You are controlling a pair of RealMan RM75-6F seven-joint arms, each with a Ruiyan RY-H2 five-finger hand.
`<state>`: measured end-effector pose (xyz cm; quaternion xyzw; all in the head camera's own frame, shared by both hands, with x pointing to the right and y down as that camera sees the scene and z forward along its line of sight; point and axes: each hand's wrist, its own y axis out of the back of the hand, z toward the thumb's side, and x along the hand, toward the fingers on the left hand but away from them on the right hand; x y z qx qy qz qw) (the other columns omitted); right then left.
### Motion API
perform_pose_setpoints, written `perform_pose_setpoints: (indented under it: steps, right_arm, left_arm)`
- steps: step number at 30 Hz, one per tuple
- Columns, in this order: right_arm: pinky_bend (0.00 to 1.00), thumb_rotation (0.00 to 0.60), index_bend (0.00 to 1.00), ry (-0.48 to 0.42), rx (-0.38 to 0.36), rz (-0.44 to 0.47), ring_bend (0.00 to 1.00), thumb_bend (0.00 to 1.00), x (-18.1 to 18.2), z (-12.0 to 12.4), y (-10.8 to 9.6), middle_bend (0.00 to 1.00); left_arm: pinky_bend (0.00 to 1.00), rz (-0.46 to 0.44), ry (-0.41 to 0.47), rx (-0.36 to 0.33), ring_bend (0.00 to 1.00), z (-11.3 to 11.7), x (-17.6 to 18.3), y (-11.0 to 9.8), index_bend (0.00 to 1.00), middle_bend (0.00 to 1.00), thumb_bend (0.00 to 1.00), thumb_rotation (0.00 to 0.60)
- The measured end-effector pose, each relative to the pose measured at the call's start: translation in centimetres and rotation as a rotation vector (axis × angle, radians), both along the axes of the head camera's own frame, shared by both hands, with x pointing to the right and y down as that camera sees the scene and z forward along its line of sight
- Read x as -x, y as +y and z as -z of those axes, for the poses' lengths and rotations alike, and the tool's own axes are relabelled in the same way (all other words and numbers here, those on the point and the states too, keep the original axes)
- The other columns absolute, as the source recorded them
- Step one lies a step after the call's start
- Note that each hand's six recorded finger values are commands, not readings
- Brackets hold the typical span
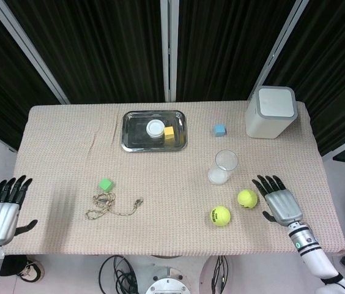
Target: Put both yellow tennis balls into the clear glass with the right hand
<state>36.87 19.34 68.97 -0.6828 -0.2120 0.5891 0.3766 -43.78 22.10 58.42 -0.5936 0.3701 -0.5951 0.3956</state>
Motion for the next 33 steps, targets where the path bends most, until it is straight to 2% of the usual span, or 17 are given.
perform_pose_setpoints:
  steps: [5, 9, 11, 16, 21, 24, 28, 33]
  right_arm:
    - [0.09, 0.6, 0.0, -0.013, 0.012, 0.021, 0.0, 0.19, 1.4, -0.9, 0.0, 0.01]
    - [0.2, 0.6, 0.01, -0.021, 0.011, 0.038, 0.03, 0.21, 2.1, -1.4, 0.0, 0.08]
    - [0.25, 0.6, 0.07, -0.027, 0.007, 0.047, 0.07, 0.23, 2.5, -1.6, 0.0, 0.12]
    - [0.46, 0.6, 0.35, -0.045, -0.014, 0.057, 0.26, 0.28, 3.0, -1.7, -0.1, 0.25]
    - [0.6, 0.6, 0.54, -0.034, -0.013, 0.082, 0.39, 0.31, 2.8, -2.0, 0.2, 0.4]
    - [0.64, 0.6, 0.62, -0.031, -0.022, 0.091, 0.44, 0.32, 2.7, -1.8, 0.2, 0.45]
    - [0.65, 0.6, 0.64, -0.053, -0.069, 0.075, 0.45, 0.32, 2.4, -0.7, -0.5, 0.46]
    - [0.65, 0.6, 0.64, -0.118, -0.198, 0.044, 0.45, 0.32, 2.5, 3.3, -3.1, 0.46]
  left_arm:
    - [0.0, 0.0, -0.004, 0.004, 0.0, 0.0, 0.1, 0.0, 0.0, 0.0, 0.06, 0.6]
    - [0.0, -0.001, -0.004, -0.001, 0.0, 0.1, 0.1, -0.1, 0.0, 0.0, 0.06, 0.6]
    - [0.0, -0.001, -0.003, -0.001, 0.0, 0.1, 0.1, -0.1, 0.0, 0.0, 0.06, 0.6]
    - [0.0, 0.0, -0.005, 0.0, 0.0, 0.2, 0.2, 0.0, 0.0, 0.0, 0.06, 0.6]
    - [0.0, 0.001, -0.004, 0.001, 0.0, 0.1, 0.3, 0.0, 0.0, 0.0, 0.06, 0.6]
    - [0.0, 0.002, -0.003, -0.002, 0.0, 0.1, 0.4, 0.0, 0.0, 0.0, 0.06, 0.6]
    - [0.0, 0.005, -0.001, -0.006, 0.0, 0.2, 0.5, 0.1, 0.0, 0.0, 0.06, 0.6]
    - [0.0, 0.003, 0.0, -0.007, 0.0, 0.3, 0.5, 0.1, 0.0, 0.0, 0.06, 0.6]
